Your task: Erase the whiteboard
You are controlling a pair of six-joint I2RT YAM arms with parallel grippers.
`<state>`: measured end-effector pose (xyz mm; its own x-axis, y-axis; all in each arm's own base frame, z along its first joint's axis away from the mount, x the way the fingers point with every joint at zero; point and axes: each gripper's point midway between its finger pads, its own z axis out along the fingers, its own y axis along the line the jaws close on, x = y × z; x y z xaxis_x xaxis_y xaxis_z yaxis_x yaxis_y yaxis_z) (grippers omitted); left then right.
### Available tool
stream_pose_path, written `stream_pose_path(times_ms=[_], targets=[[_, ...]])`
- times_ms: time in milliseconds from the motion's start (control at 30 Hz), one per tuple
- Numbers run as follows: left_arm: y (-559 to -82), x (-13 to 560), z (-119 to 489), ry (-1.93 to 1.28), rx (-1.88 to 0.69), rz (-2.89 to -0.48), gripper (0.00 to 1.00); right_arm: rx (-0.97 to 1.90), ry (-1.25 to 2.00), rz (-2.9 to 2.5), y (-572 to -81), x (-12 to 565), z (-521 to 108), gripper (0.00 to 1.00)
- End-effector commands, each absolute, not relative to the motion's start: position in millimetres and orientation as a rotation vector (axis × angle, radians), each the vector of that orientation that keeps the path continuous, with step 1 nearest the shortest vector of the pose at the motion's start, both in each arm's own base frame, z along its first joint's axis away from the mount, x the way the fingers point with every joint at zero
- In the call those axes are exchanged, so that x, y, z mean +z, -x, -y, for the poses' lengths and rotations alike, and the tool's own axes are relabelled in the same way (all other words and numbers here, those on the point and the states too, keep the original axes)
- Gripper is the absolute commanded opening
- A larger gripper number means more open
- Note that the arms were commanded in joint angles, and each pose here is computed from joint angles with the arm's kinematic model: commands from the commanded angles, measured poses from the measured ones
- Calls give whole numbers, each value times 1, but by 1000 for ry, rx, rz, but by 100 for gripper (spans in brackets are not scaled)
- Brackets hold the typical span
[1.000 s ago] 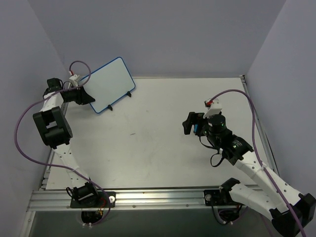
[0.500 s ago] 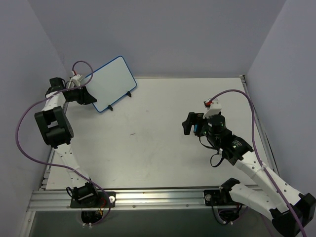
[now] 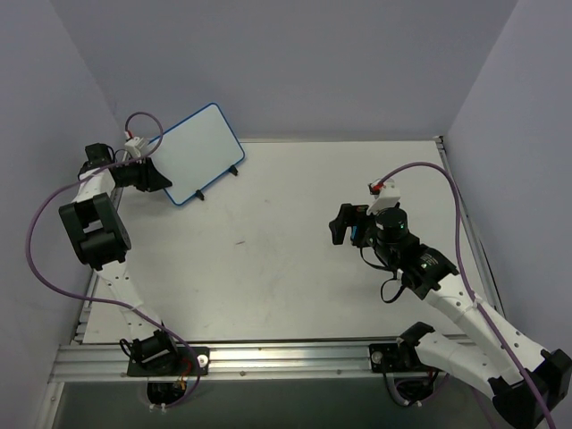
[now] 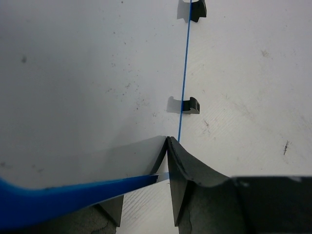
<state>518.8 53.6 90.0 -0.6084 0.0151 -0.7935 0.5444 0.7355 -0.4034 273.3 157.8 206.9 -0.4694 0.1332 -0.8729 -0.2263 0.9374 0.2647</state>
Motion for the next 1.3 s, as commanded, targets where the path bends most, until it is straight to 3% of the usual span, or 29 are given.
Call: stream_pose_path(times_ms=[0, 233, 267, 300, 967, 1267], targets=[[-530, 130, -61, -487, -710, -2006, 45, 411, 63, -1980, -275, 214, -157, 100], [-529, 122, -64, -456, -702, -2033, 52, 412, 66, -1978, -275, 214, -157, 100], [-529, 122, -64, -452, -700, -2035, 66, 411, 66, -1980, -275, 214, -157, 100], [-529, 121, -65, -449, -696, -2038, 94, 413, 67, -1979, -275, 214, -157, 100], [-529, 135, -92, -331, -571, -2044, 94, 416, 79, -1977, -276, 214, -160, 100], [-519, 176, -115, -254, -452, -1966, 94, 406, 87, -1982, -277, 212, -160, 100]])
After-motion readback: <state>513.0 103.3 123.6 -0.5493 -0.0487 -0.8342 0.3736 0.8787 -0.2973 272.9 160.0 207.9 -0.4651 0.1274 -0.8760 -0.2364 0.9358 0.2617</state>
